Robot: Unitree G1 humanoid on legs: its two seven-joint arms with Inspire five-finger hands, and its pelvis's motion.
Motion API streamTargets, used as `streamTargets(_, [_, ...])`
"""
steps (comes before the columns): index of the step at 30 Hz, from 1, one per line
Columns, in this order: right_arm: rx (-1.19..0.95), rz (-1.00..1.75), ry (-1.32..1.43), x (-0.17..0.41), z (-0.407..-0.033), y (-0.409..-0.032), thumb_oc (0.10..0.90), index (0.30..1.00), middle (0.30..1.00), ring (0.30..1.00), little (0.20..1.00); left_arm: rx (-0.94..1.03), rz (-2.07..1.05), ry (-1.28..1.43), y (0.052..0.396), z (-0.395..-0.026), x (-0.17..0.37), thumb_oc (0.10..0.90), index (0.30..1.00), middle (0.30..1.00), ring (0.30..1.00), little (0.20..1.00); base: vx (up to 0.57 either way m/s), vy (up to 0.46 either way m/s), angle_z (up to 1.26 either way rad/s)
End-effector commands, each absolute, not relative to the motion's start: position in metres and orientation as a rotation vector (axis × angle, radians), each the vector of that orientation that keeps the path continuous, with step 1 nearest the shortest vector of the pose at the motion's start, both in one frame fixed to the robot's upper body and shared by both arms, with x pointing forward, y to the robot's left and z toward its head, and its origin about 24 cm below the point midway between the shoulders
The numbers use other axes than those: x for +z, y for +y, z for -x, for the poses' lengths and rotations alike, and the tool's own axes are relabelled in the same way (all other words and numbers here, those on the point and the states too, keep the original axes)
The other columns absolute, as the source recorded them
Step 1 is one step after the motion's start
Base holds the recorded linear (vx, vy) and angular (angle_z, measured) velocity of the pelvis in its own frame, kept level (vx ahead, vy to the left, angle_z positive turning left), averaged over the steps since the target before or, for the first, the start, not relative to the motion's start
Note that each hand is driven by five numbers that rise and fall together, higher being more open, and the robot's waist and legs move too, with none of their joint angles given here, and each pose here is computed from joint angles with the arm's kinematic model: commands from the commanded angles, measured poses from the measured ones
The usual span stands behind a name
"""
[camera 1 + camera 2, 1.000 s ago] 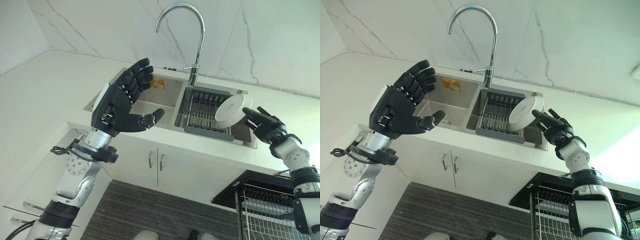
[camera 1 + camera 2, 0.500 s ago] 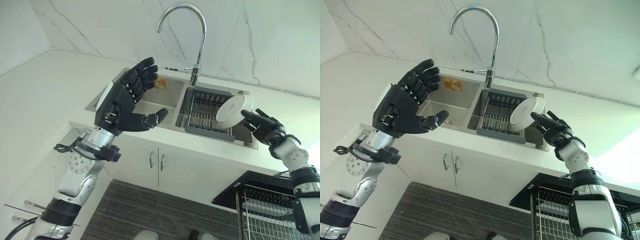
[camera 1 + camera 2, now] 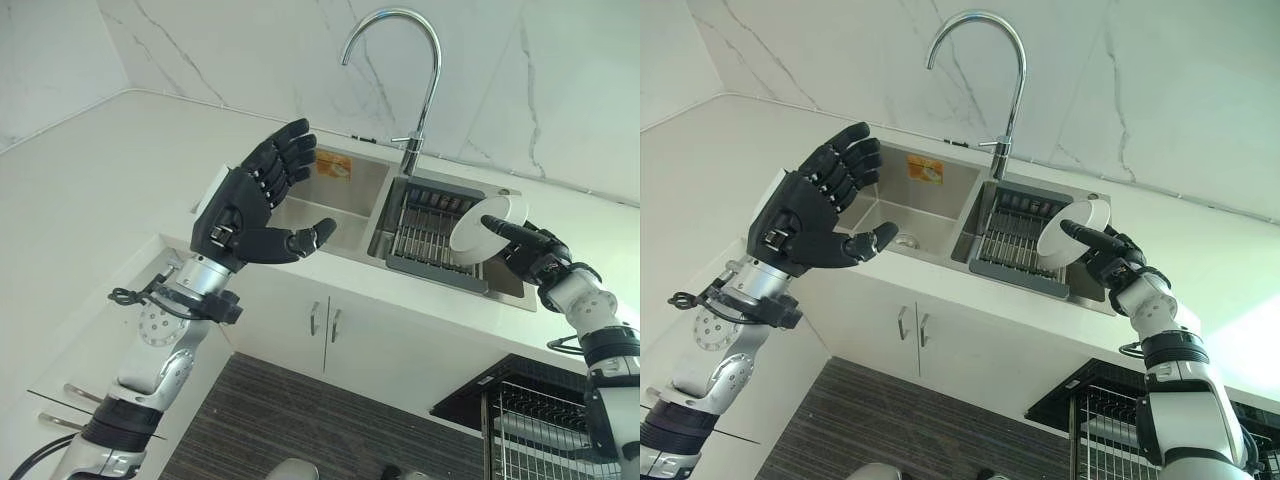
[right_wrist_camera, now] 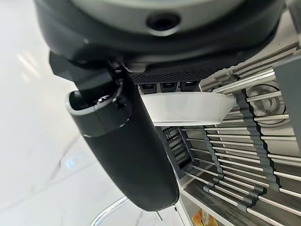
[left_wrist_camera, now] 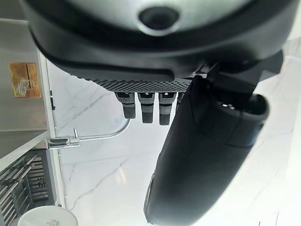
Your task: Place the dishes in the dishwasher.
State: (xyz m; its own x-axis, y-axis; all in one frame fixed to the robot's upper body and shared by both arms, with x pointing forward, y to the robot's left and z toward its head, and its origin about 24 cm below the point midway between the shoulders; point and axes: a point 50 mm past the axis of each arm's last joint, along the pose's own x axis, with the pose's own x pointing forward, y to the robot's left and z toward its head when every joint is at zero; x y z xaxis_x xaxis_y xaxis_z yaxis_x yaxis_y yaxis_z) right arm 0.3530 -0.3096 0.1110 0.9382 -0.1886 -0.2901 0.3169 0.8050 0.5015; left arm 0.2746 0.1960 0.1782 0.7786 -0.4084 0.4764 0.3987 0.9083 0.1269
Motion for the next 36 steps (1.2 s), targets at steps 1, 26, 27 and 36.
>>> streamTargets(1, [-0.232,-0.504,0.024,0.179,-0.370,-0.318,0.800,0.900,0.900,0.900,0.900,-0.462,-0.019,-0.731,0.191,-0.270,0.224,0.800,0.900,0.900,0.900,0.900,0.02,-0.017,0.08])
streamTargets(26, [-0.405,-0.459,-0.004,0.177,-0.371,-0.327,0.400,0.300,0.300,0.300,0.300,-0.423,-0.002,-0.699,0.192,-0.270,0.218,0.800,0.900,0.900,0.900,0.900,-0.02,-0.002,0.07])
streamTargets(27, [-0.407,-0.451,-0.015,0.179,-0.371,-0.327,0.400,0.300,0.300,0.300,0.300,-0.423,0.000,-0.699,0.192,-0.270,0.218,0.800,0.900,0.900,0.900,0.900,-0.04,0.020,0.01])
streamTargets(36, [-0.323,-0.458,-0.201,0.211,-0.371,-0.319,0.400,0.300,0.300,0.300,0.300,-0.580,0.099,-0.583,0.183,-0.270,0.200,0.800,0.900,0.900,0.900,0.900,-0.05,0.041,-0.02])
